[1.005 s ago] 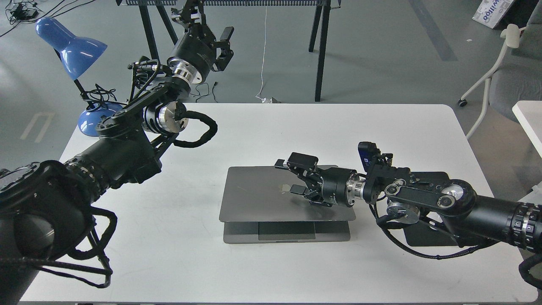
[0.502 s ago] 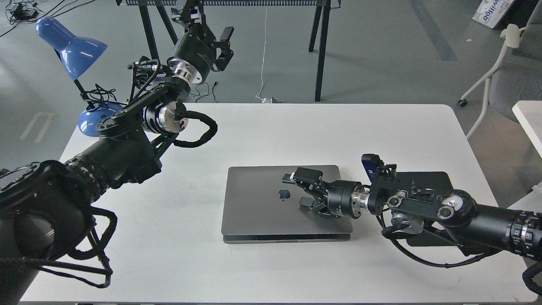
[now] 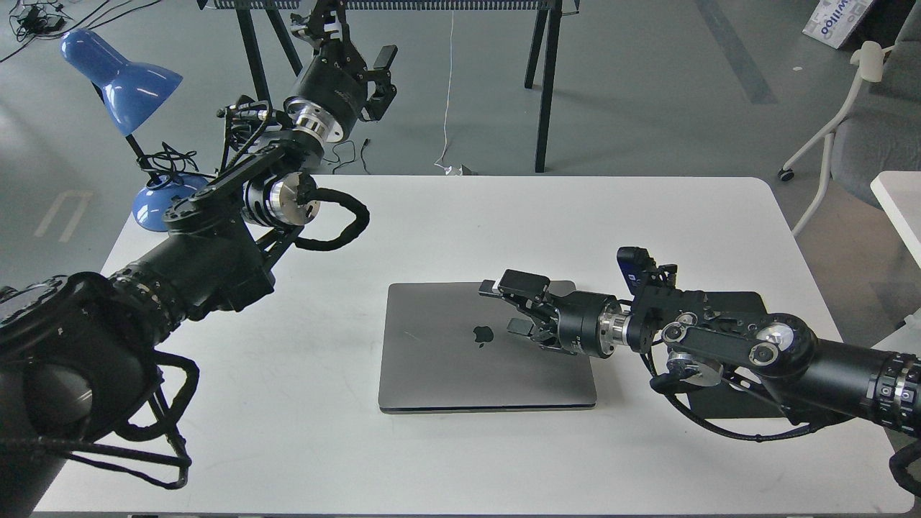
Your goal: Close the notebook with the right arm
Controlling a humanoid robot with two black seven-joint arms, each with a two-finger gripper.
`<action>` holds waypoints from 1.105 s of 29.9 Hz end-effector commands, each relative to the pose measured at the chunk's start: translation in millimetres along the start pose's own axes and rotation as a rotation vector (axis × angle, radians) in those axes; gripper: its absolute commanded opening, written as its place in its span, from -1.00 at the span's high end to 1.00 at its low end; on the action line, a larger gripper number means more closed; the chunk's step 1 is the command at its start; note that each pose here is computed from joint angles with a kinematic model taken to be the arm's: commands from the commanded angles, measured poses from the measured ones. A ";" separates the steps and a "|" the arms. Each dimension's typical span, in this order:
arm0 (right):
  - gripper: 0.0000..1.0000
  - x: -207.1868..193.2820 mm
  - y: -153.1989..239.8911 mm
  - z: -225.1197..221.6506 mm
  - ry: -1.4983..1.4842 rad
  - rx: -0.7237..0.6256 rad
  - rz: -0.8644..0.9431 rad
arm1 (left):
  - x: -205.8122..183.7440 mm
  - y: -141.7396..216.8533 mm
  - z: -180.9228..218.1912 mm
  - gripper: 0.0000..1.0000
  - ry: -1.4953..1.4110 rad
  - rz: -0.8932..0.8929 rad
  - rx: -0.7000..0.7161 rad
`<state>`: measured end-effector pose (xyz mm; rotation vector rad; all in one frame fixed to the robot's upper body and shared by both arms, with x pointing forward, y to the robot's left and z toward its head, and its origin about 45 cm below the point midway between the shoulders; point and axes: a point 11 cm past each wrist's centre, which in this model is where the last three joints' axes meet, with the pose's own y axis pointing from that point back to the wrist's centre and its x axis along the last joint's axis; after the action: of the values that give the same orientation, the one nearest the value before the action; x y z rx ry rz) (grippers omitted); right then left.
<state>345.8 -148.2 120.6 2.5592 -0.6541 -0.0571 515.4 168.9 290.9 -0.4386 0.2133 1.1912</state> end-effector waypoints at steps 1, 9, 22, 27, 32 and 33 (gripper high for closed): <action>-1.00 -6.3 0.8 12.0 0.006 -0.032 -0.011 | -0.1 -0.2 0.5 -1.00 0.003 0.001 -0.002; -1.00 -11.1 6.4 39.6 0.026 -0.105 0.007 | -0.4 -0.1 -0.3 -1.00 0.003 0.001 0.000; -1.00 33.3 8.2 -14.7 -0.005 0.064 0.138 | -0.5 -0.1 -0.3 -1.00 0.001 0.000 0.000; -1.00 88.0 26.6 -84.9 -0.086 0.304 0.315 | -0.4 -0.1 -0.3 -1.00 0.003 0.001 0.000; -1.00 135.2 66.0 -130.7 -0.263 0.551 0.454 | -0.4 -0.1 -0.3 -1.00 0.003 0.001 0.000; -1.00 140.1 72.7 -136.7 -0.323 0.606 0.446 | -0.4 -0.1 -0.3 -1.00 0.003 0.001 0.000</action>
<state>448.1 -188.9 256.4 2.7989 -1.3976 0.0039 515.4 168.5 290.8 -0.4404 0.2155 1.1914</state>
